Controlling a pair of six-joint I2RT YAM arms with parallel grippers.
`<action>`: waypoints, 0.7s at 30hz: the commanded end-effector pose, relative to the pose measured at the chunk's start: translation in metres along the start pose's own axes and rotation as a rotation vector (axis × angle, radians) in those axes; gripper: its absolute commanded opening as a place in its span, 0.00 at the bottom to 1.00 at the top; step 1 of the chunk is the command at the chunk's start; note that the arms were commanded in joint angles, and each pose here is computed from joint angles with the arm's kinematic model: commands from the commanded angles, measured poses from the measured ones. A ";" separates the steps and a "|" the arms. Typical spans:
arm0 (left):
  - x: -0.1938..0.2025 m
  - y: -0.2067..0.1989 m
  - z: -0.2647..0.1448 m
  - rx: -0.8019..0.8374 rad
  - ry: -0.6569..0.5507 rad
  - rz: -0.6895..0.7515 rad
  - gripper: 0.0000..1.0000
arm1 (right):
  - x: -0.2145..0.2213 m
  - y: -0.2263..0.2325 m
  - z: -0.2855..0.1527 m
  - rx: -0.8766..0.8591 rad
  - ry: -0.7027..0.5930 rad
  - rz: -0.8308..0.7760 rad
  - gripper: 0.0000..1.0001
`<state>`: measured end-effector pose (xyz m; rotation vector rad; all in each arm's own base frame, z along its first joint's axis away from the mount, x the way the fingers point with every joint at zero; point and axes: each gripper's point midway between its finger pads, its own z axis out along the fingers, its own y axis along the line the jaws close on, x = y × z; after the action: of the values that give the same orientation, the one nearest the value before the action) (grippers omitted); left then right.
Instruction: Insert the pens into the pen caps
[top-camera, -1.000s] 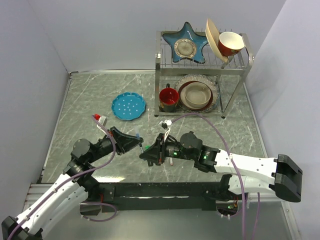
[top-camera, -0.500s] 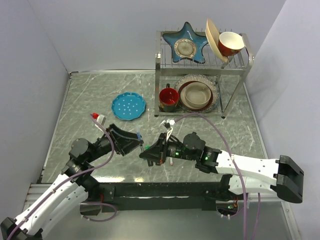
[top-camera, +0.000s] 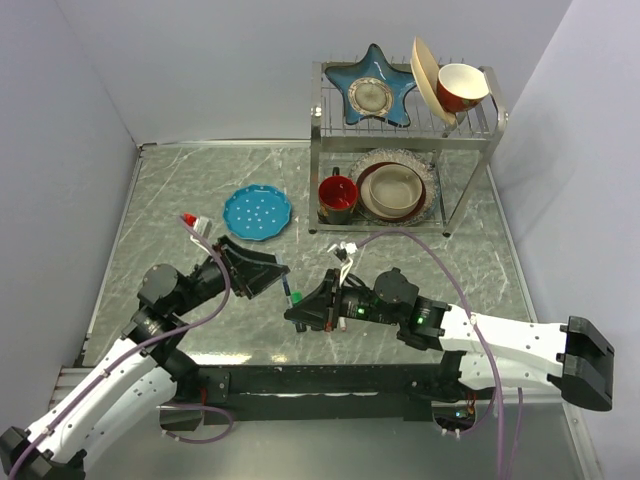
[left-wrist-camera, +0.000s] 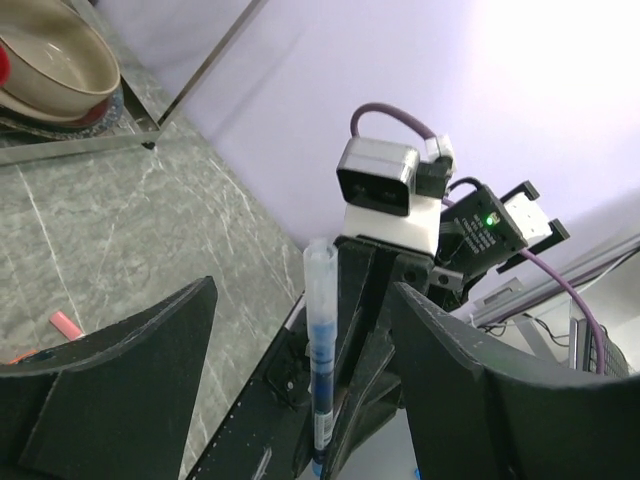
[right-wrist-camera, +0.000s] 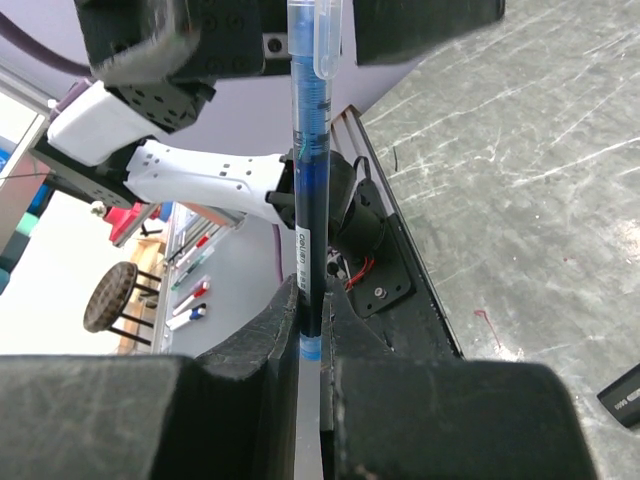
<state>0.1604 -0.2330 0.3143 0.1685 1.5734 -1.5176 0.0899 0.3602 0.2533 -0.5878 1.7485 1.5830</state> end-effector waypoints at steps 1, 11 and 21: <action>-0.025 -0.020 0.001 0.023 -0.067 0.071 0.74 | -0.005 0.012 -0.005 -0.041 -0.018 -0.030 0.00; -0.030 -0.020 0.000 0.004 -0.087 0.071 0.64 | -0.004 0.016 -0.006 -0.050 -0.008 -0.026 0.00; -0.004 -0.014 -0.006 0.035 -0.003 0.020 0.01 | -0.021 0.025 -0.006 -0.036 -0.020 -0.068 0.00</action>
<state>0.1610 -0.2289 0.3282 0.1574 1.5487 -1.4978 0.0832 0.3554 0.2459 -0.6257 1.7885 1.5652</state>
